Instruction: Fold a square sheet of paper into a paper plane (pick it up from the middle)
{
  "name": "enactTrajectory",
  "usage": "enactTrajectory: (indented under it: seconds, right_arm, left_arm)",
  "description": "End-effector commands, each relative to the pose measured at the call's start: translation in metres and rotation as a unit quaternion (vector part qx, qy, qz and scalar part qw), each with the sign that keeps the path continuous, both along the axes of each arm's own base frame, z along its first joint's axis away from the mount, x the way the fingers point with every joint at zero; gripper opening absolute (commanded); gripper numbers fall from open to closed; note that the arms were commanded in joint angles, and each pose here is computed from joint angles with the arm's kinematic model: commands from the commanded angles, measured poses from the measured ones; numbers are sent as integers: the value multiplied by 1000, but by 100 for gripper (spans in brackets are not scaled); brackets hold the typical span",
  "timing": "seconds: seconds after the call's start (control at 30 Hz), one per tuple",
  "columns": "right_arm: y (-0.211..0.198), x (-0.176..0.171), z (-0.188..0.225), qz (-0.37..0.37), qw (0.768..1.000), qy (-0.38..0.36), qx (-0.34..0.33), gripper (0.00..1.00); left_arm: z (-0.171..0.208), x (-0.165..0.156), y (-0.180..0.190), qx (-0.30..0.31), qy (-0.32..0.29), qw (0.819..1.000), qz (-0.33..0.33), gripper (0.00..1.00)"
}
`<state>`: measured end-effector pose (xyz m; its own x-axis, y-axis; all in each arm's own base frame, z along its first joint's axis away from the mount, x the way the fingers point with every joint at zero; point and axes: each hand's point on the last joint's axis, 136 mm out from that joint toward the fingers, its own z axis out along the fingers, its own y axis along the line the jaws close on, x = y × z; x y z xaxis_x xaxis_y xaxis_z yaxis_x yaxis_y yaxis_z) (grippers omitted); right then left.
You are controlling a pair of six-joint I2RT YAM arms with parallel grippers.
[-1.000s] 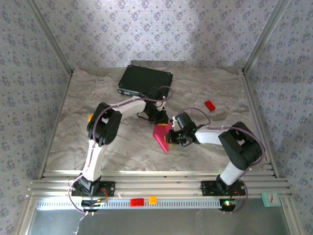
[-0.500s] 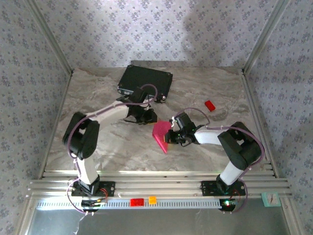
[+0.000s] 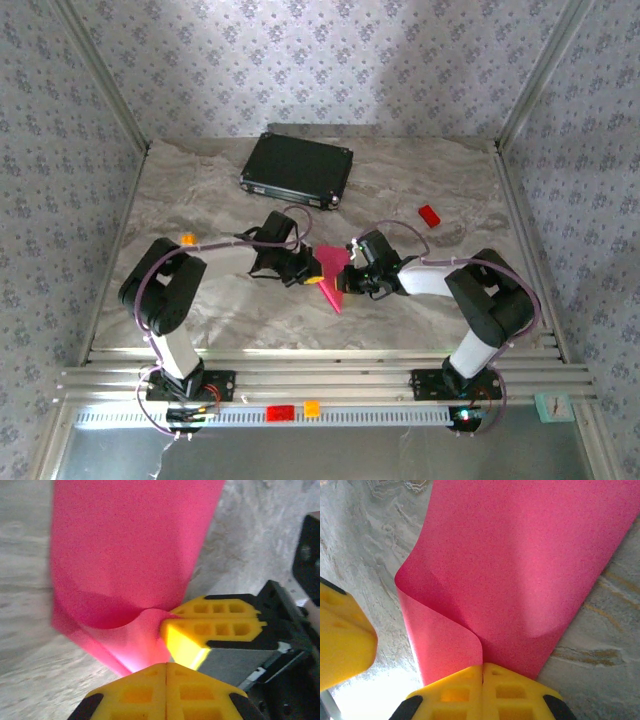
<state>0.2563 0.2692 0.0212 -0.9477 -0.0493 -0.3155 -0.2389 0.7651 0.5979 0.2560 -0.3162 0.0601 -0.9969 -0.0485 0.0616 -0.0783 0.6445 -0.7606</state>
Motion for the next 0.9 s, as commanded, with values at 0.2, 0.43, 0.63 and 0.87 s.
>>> enactTrajectory:
  seconds: [0.2, 0.43, 0.63, 0.87]
  right_arm:
    - [-16, -16, -27, -13, 998, 37, -44, 0]
    - [-16, -16, -27, -12, 998, 38, -44, 0]
    - [-17, -16, -28, -14, 998, 37, -44, 0]
    - [-18, -17, -28, -16, 998, 38, -48, 0]
  left_arm:
    - [2, 2, -16, -36, 10, 999, -1, 6]
    - [-26, -9, -6, -12, 26, 1000, -3, 5]
    - [-55, -22, 16, 46, 34, 998, 1, 4]
    - [-20, -8, 5, 25, -5, 1000, -6, 9]
